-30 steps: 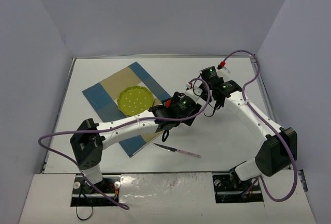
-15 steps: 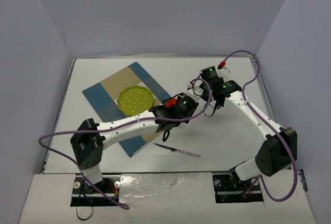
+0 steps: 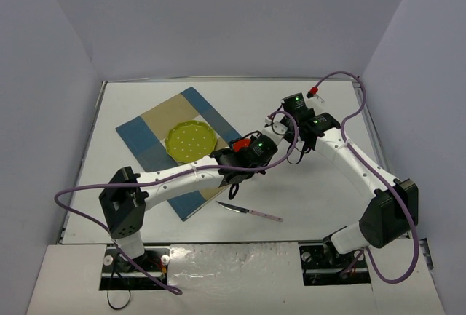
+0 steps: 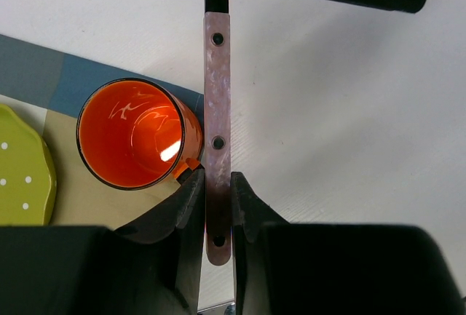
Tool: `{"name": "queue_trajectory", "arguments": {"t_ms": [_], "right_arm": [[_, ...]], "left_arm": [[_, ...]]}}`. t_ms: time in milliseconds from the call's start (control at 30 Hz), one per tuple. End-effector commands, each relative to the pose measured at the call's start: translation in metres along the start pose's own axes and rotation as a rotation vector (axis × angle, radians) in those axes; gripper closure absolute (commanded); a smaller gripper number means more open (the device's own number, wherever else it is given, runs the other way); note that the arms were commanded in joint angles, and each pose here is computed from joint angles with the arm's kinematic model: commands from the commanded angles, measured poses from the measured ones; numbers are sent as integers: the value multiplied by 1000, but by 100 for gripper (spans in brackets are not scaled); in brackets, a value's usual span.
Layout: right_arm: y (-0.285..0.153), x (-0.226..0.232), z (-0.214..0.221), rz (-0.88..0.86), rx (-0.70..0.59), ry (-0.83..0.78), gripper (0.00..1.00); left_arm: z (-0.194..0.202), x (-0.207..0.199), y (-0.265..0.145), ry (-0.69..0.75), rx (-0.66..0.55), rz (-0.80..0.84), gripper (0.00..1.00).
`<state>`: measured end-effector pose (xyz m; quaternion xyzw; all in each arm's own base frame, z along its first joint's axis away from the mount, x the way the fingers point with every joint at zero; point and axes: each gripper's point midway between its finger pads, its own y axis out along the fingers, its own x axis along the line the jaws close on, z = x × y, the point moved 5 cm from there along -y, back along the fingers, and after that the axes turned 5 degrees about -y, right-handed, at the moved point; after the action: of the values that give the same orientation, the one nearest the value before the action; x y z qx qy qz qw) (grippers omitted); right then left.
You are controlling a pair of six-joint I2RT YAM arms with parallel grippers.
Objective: Set the dinner table for one person
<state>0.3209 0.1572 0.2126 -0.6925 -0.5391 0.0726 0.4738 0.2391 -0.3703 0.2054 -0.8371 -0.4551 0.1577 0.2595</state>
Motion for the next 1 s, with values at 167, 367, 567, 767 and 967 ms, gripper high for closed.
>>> {"name": "queue_trajectory", "arguments": {"t_ms": [167,367,567,767,967], "right_arm": [[-11,14,-7,-46,-45,-3,46],[-25,17,-21,-64,-110,-25,25],[-55,27,-55,-105,-231,-67,5],[-63,4,-96,-62,-323,-43,0],[-70,-19,-130,-24,-378,-84,0]], "left_arm": [[-18,3,-15,-22,-88,3,100],[-23,12,-25,-29,-132,-22,100],[-29,17,-38,-30,-157,15,100],[-30,34,-47,-60,-161,43,100],[-23,64,-56,-109,-158,37,100]]}}
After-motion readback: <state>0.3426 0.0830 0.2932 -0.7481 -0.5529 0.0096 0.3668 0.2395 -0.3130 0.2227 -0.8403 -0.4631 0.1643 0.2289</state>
